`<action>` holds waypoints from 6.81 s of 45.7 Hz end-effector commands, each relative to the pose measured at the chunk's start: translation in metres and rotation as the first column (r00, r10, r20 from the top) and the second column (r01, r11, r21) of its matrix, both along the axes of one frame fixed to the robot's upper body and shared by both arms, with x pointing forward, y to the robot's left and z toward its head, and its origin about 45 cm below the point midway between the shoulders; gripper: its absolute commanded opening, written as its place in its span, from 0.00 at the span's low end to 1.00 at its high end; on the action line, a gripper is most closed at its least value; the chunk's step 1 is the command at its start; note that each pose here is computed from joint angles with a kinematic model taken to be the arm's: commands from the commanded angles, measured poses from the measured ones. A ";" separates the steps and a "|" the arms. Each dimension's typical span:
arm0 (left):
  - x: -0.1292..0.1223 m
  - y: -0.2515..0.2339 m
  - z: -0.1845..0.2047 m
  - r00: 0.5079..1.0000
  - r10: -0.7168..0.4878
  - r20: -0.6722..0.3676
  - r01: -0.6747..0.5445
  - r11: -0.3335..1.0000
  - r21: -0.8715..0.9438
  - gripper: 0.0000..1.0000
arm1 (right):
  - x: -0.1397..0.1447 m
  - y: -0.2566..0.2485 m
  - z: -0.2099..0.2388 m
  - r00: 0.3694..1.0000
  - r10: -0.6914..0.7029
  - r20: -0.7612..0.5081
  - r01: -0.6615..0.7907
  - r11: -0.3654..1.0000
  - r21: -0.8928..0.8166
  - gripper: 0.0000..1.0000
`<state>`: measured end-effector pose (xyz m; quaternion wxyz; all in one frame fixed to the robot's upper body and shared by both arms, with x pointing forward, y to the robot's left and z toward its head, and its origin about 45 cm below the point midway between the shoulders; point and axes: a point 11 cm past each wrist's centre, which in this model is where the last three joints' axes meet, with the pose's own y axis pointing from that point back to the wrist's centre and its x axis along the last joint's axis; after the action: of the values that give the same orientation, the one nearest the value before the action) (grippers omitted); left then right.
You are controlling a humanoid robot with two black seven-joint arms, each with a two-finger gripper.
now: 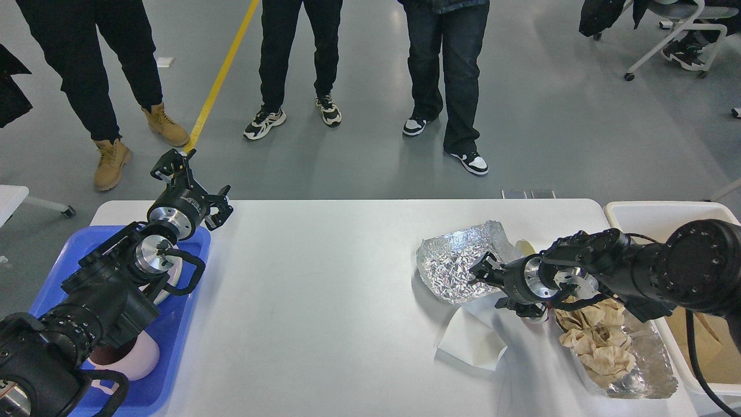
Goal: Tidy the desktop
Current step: 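Lower the right gripper and grasp the crumpled foil, then lift the crumpled foil and drop it into the white bin, then move the right gripper back over the small white paper, then lower the right gripper and grasp the small white paper, then lift the white paper and drop it into the white bin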
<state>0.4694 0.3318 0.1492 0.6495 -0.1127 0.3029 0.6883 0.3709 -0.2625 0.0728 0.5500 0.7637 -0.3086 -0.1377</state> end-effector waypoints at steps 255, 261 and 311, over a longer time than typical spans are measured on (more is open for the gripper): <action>0.000 0.000 0.000 1.000 0.000 0.000 0.000 1.000 -0.001 0.97 | -0.051 0.048 0.025 0.479 0.742 -0.470 -0.873 0.458 -0.167 0.99; 0.000 0.000 0.000 1.000 0.000 0.000 0.000 1.000 0.000 0.97 | -0.058 0.041 0.014 0.486 0.734 -0.474 -0.869 0.465 -0.171 0.99; 0.000 0.000 0.000 1.000 -0.001 0.000 0.001 1.000 0.001 0.97 | -0.041 0.036 0.030 0.541 0.731 -0.416 -0.840 0.494 -0.224 0.00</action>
<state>0.4694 0.3319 0.1492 0.6494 -0.1129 0.3028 0.6883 0.3155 -0.2256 0.0862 0.7313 0.6589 0.1517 0.0896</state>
